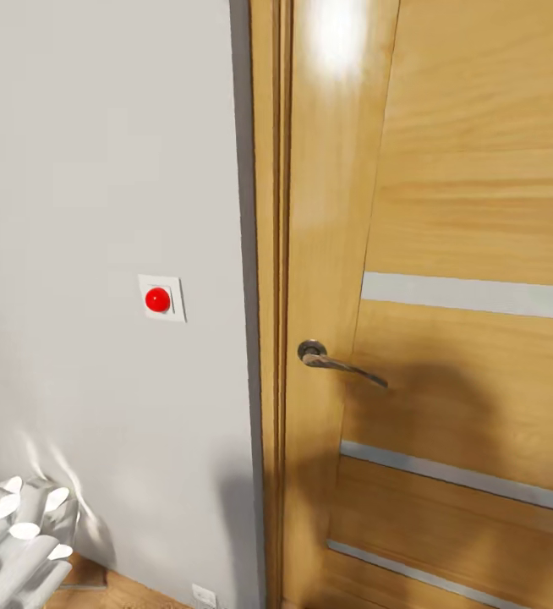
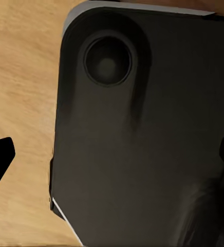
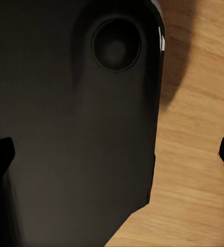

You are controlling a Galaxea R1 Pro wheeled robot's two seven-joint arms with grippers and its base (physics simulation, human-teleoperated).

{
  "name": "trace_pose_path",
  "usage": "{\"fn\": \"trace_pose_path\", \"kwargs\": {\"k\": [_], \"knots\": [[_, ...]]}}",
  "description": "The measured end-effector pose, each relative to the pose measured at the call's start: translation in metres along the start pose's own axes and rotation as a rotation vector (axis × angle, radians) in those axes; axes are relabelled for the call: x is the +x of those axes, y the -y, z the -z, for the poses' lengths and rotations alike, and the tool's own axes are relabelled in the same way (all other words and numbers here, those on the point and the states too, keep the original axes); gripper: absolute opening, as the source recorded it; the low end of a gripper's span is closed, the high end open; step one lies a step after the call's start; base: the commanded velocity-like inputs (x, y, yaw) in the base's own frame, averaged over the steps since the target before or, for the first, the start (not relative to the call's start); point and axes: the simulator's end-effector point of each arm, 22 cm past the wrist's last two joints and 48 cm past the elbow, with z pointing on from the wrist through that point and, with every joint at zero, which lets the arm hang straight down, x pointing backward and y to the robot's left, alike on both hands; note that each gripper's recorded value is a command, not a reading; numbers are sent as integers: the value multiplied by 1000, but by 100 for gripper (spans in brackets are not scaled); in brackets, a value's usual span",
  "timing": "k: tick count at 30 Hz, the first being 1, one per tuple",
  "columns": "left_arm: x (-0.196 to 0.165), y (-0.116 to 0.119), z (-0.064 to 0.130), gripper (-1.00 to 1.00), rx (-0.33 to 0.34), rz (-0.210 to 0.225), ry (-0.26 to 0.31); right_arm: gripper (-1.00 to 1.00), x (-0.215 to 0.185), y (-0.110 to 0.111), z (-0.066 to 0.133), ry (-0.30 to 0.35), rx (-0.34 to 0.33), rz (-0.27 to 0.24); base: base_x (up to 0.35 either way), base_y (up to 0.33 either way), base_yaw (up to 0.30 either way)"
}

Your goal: Attach the digital camera to the camera tripod in the bedroom.

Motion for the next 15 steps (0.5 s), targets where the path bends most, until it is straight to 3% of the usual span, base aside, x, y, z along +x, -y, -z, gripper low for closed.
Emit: {"fn": "trace_pose_path", "kwargs": {"k": [6, 15], "knots": [[0, 0, 0, 100, 0, 35, 0, 100, -1, 1, 0, 2, 2, 0, 0, 0, 279], [-6, -1, 0, 100, -1, 50, 12, 100, -7, 1, 0, 32, 1, 0, 0, 0, 279]]}}
